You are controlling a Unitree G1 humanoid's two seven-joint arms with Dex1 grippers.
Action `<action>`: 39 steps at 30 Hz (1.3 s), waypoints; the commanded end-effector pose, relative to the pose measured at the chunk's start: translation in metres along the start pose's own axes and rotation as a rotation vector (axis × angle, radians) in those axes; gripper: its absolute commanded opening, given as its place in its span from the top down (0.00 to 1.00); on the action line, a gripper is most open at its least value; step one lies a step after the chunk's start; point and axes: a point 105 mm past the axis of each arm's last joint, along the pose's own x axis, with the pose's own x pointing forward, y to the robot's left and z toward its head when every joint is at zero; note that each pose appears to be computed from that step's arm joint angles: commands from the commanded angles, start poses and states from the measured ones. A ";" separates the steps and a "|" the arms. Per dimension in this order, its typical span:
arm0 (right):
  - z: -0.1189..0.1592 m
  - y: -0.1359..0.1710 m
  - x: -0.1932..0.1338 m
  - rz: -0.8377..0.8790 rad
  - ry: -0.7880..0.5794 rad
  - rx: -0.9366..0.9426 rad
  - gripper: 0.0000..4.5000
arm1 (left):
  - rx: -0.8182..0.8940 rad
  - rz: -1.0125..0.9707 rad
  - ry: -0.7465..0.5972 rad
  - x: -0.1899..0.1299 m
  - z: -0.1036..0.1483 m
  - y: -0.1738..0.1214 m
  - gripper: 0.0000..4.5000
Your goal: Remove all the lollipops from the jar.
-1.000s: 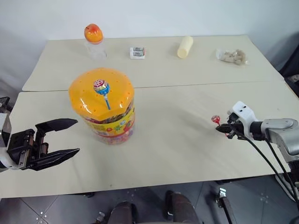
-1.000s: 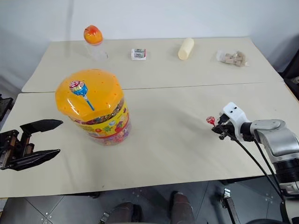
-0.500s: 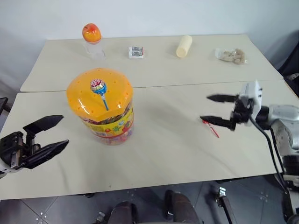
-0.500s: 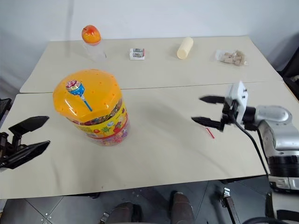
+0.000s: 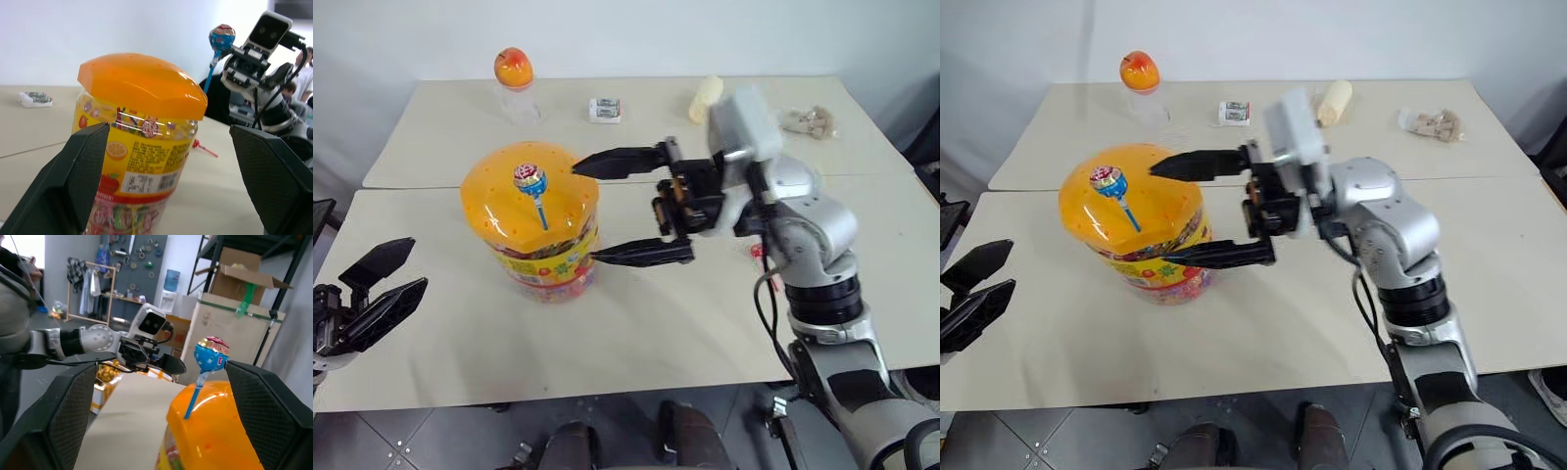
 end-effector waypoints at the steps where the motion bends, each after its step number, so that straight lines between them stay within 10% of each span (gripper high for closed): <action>1: 0.004 -0.010 0.020 -0.017 0.010 -0.049 0.04 | 0.031 -0.053 -0.048 0.011 0.009 -0.009 0.08; 10: -0.007 -0.009 0.045 0.041 0.061 -0.008 0.13 | 0.028 -0.057 -0.056 0.014 0.001 -0.008 0.08; 22: -0.012 -0.019 0.045 0.011 0.022 0.031 0.99 | 0.045 -0.099 -0.100 0.026 0.011 -0.014 0.08; 33: 0.066 -0.039 -0.013 -0.062 -0.327 0.180 0.99 | 0.027 -0.174 -0.062 0.037 0.019 -0.027 0.08; 39: 0.015 -0.034 -0.152 -0.578 0.273 0.323 0.99 | 0.042 -0.244 0.128 0.039 0.008 -0.039 0.08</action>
